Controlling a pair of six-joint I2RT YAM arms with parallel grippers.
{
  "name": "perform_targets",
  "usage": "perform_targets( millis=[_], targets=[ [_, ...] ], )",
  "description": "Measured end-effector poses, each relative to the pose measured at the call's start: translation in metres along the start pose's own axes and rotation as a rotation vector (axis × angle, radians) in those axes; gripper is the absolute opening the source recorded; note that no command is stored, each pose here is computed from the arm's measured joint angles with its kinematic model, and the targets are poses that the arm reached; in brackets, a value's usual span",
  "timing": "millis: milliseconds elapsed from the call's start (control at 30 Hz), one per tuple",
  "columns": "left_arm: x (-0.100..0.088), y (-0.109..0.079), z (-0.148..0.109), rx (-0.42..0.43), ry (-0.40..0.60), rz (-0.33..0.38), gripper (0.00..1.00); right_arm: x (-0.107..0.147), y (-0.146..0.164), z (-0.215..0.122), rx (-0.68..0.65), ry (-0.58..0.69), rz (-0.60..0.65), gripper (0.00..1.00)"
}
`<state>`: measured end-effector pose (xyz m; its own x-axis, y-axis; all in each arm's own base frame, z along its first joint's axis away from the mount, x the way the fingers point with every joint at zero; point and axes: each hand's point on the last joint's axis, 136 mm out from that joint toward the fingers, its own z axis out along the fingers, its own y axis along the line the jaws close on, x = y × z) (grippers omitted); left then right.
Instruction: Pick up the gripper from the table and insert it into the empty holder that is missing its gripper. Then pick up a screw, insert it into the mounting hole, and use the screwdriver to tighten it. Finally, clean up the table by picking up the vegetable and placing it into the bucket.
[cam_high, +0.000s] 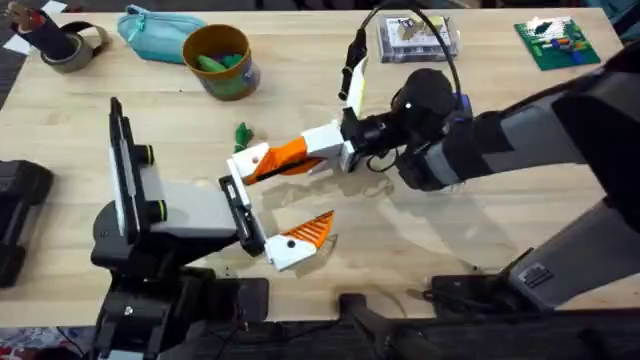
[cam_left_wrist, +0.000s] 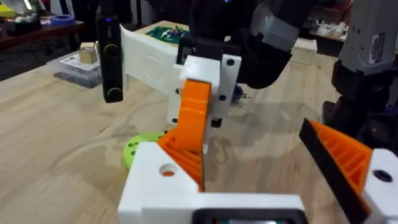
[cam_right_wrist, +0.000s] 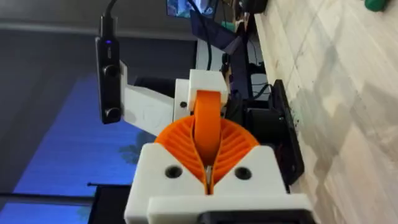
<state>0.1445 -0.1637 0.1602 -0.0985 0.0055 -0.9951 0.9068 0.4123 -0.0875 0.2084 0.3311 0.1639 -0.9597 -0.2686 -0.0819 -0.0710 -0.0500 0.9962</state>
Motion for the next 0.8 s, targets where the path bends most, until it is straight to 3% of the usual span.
perform_targets(
  millis=[800],
  targets=[
    [0.0000,0.0007,-0.0002,-0.003,0.000,0.000,0.986,-0.0064,0.0010,-0.0019,-0.002,0.015,-0.011,0.022]
  ],
)
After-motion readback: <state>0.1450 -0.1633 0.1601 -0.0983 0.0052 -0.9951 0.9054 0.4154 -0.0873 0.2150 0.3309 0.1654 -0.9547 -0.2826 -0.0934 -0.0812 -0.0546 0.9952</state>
